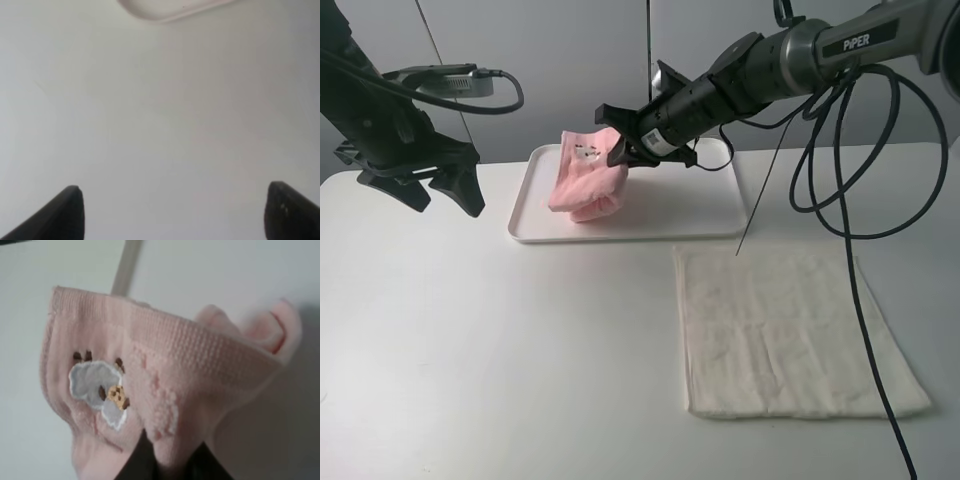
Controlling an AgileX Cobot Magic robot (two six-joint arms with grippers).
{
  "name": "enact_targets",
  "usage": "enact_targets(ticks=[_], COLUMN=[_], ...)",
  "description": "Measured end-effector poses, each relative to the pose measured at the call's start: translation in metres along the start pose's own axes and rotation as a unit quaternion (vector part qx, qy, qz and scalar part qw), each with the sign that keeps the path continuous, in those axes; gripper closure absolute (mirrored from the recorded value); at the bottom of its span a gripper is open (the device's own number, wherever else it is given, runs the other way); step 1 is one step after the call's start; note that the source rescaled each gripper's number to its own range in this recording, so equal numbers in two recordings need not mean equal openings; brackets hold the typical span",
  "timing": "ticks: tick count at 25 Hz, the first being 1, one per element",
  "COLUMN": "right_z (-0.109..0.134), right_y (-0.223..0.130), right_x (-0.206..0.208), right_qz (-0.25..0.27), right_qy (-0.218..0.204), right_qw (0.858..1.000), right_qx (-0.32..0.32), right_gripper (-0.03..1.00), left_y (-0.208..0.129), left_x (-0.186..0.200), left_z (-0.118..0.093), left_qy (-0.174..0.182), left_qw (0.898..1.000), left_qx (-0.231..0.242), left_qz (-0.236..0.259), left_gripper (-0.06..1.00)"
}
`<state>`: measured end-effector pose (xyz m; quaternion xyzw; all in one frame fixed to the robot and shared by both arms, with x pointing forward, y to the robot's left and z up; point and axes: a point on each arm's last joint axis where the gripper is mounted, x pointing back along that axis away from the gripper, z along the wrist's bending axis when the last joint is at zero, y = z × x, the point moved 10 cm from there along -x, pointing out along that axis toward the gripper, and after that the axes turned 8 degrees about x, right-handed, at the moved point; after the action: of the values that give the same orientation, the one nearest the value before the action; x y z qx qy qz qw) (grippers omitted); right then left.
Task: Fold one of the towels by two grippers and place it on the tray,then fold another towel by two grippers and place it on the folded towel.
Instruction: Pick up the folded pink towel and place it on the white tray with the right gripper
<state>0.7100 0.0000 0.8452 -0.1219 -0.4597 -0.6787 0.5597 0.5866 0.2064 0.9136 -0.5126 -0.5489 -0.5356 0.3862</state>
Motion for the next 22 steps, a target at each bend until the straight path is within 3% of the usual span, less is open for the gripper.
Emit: enact_targets(ticks=[6, 13, 22], right_z=[-0.042, -0.048, -0.060], right_y=[0.021, 0.022, 0.020], right_x=[0.015, 0.012, -0.012], right_qz=[-0.034, -0.040, -0.046], right_qy=[-0.045, -0.054, -0.042], right_qw=[0.998, 0.998, 0.997], right_qx=[0.006, 0.004, -0.045], right_gripper=[0.91, 0.91, 0.91], left_y=[0.000, 0.000, 0.000], left_x=[0.000, 0.000, 0.000], left_z=[0.000, 0.000, 0.000], left_qy=[0.000, 0.000, -0.001], left_qw=[1.000, 1.000, 1.000], left_qx=[0.000, -0.003, -0.002], left_qz=[0.000, -0.001, -0.001], left_gripper=[0.01, 0.01, 0.01])
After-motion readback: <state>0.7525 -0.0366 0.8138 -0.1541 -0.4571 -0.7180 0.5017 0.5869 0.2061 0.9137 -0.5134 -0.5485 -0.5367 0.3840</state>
